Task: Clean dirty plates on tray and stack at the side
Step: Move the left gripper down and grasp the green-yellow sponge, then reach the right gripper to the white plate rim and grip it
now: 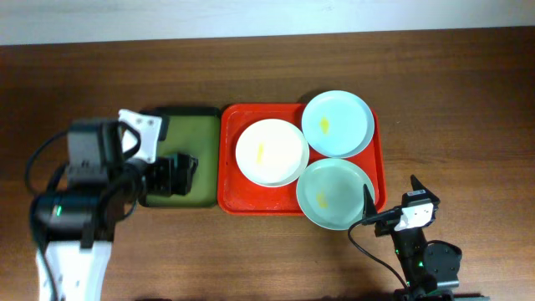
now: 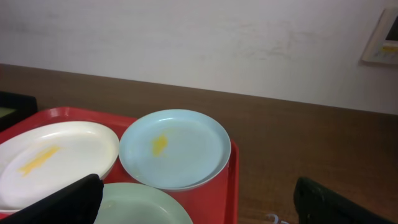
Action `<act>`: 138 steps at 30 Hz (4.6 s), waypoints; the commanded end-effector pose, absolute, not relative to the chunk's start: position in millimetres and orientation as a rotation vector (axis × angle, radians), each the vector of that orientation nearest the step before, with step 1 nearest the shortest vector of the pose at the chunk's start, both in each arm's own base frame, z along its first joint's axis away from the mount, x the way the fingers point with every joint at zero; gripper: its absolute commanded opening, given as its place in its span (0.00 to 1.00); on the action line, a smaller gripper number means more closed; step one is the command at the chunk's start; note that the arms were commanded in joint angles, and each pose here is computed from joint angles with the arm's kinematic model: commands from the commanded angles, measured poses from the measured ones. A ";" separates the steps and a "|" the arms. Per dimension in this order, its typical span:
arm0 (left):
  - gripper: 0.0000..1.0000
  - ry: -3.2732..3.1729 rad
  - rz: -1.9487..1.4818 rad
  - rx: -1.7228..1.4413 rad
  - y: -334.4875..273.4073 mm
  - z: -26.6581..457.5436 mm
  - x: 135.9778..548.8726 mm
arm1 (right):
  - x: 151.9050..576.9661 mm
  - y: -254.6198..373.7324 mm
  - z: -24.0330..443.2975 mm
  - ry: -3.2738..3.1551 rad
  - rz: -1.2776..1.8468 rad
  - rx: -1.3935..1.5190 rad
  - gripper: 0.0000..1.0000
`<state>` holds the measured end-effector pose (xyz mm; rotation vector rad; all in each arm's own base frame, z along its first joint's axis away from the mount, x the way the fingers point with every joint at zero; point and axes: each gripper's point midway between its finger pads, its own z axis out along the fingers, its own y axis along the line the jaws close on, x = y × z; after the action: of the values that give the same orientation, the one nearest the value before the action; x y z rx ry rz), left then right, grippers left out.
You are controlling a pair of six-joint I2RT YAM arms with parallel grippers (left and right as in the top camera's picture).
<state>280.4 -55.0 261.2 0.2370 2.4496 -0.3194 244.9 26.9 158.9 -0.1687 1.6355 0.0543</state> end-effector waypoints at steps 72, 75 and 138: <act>0.35 3.026 -0.138 -0.232 -16.3 76.9 343.5 | 397.1 164.8 44.1 2.859 0.553 0.225 0.28; 0.34 3.025 -0.138 -0.232 -16.3 76.9 343.7 | 397.9 159.3 62.1 2.838 0.930 0.298 0.76; 0.38 3.085 -0.034 -0.243 -5.4 29.1 354.4 | 376.8 176.4 12.9 2.908 0.386 0.148 0.04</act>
<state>349.3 -6.9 31.7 -0.2494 3.0961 -0.0531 380.5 174.4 17.8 0.1478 2.8939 0.3836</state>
